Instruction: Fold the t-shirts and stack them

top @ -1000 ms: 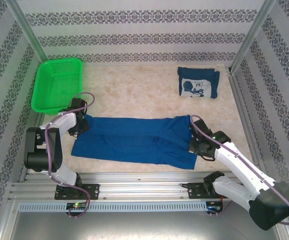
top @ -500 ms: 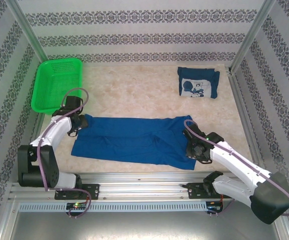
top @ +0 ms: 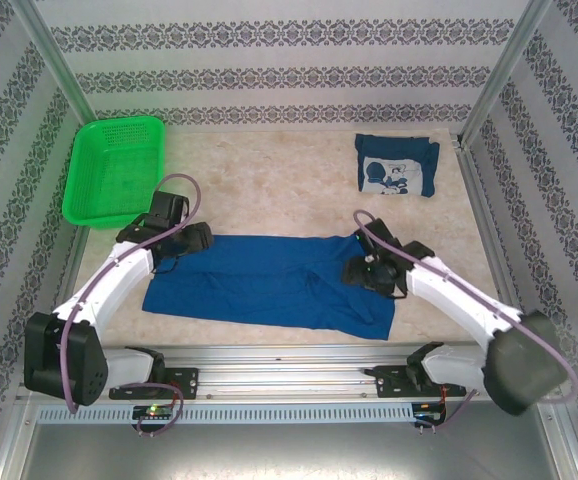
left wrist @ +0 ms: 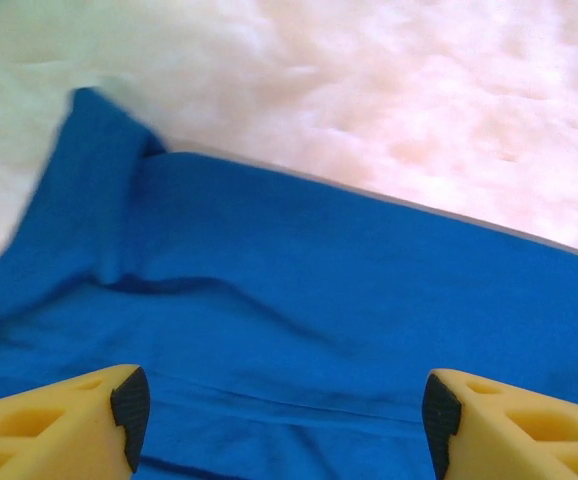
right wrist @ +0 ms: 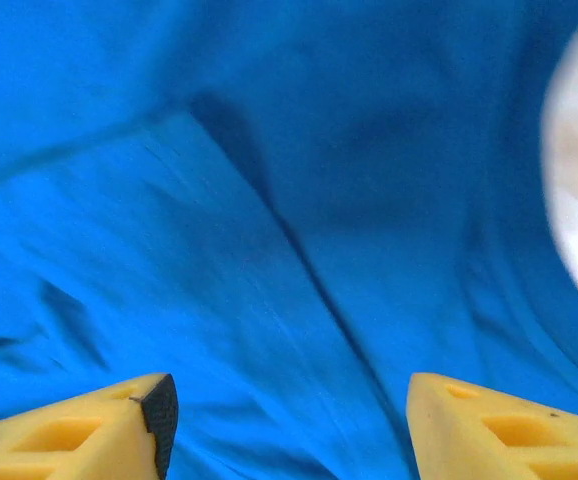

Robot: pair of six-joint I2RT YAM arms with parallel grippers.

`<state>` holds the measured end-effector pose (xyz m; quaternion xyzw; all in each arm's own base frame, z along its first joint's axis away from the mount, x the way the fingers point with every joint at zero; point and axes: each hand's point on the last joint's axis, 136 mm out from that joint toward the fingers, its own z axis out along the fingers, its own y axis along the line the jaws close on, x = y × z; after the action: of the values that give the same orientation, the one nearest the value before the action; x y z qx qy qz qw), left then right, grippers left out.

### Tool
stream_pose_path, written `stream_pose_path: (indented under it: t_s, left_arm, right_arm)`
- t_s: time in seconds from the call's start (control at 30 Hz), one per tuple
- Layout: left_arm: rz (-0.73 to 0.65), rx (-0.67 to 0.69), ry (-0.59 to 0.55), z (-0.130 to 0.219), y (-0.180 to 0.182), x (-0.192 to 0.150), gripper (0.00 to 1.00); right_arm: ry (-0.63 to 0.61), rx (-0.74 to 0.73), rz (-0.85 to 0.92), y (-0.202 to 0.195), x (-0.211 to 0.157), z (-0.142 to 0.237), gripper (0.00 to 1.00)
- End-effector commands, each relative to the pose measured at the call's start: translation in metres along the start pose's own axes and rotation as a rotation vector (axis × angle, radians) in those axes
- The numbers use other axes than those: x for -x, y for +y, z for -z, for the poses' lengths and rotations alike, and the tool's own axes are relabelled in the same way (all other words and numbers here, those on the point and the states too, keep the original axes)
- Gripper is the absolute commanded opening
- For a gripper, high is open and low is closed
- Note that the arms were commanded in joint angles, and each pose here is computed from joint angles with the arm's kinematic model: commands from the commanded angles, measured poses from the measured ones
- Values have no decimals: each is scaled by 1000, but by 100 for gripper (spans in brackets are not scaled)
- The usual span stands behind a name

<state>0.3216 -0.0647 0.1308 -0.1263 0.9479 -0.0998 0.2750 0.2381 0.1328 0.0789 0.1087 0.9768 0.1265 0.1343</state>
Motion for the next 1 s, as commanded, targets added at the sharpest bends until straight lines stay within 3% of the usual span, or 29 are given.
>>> stream_pose_path:
  t_s: [0.0,0.27,0.6,0.77,0.97]
  left_arm:
    - [-106,-174,-60,18,-43,15,76]
    - [-225,-287,-128,71,-82,35,85]
    - [-267,-233,-162,107,-64,27,91]
    - [-269,-183,-173,112,-51,22,92]
    - [-260,-98,-153,105,-32,15,92]
  right_arm:
    - [14,185,78,46,32,-9,62]
    - [84,78,69,21,59,-48,55]
    - [155,129,99,36,59,-74,44]
    - [152,155,96,41,61,-73,22]
    - [136,201,153,55,53,-49,7]
